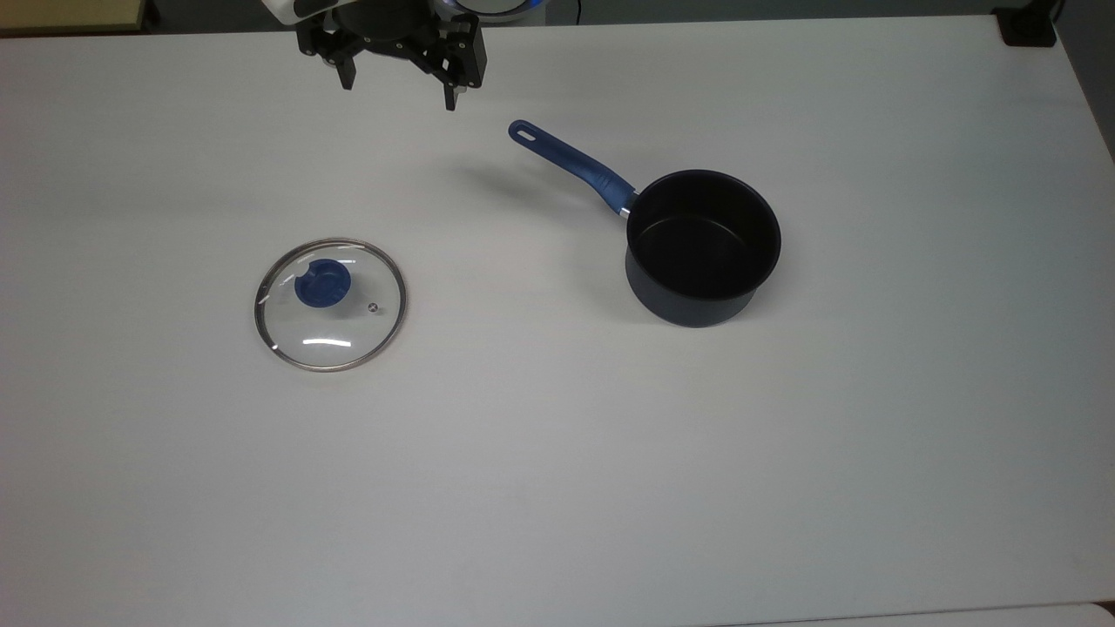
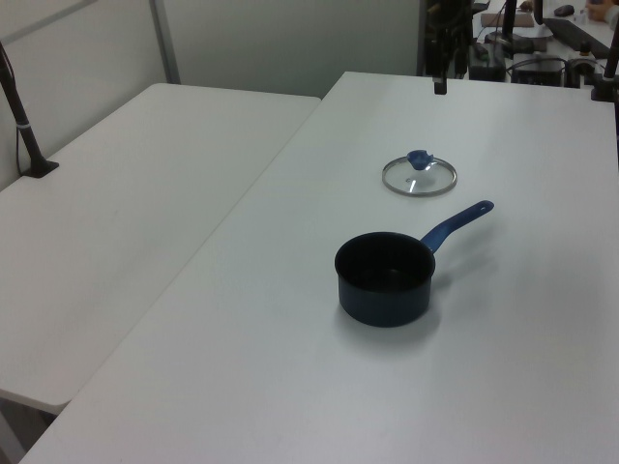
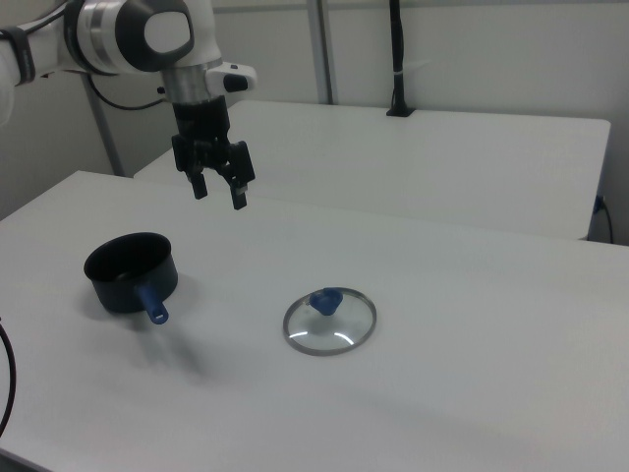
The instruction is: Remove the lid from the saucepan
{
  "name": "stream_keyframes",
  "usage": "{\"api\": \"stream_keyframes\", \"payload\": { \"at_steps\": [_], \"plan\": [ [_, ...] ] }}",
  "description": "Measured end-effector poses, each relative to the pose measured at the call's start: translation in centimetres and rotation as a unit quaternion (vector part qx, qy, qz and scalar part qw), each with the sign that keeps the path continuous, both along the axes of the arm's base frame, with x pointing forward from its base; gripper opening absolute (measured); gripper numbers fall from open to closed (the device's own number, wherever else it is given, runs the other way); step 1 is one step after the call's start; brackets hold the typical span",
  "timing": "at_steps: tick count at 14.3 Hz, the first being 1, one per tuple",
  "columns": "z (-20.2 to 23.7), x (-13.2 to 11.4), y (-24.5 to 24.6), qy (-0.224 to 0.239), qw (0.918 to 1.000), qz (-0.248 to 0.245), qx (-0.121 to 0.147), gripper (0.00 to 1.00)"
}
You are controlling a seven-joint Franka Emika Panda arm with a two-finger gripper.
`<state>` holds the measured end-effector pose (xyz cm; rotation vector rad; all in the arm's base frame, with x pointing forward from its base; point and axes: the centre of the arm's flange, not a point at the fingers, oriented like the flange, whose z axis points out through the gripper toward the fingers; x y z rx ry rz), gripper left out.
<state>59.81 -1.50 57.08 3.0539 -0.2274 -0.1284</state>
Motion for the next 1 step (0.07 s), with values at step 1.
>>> {"api": "stream_keyframes", "payload": {
  "at_steps": [1],
  "plan": [
    [-0.15,-0.02,-0.02,0.002,1.0,0.001,0.0,1.0]
  ]
}}
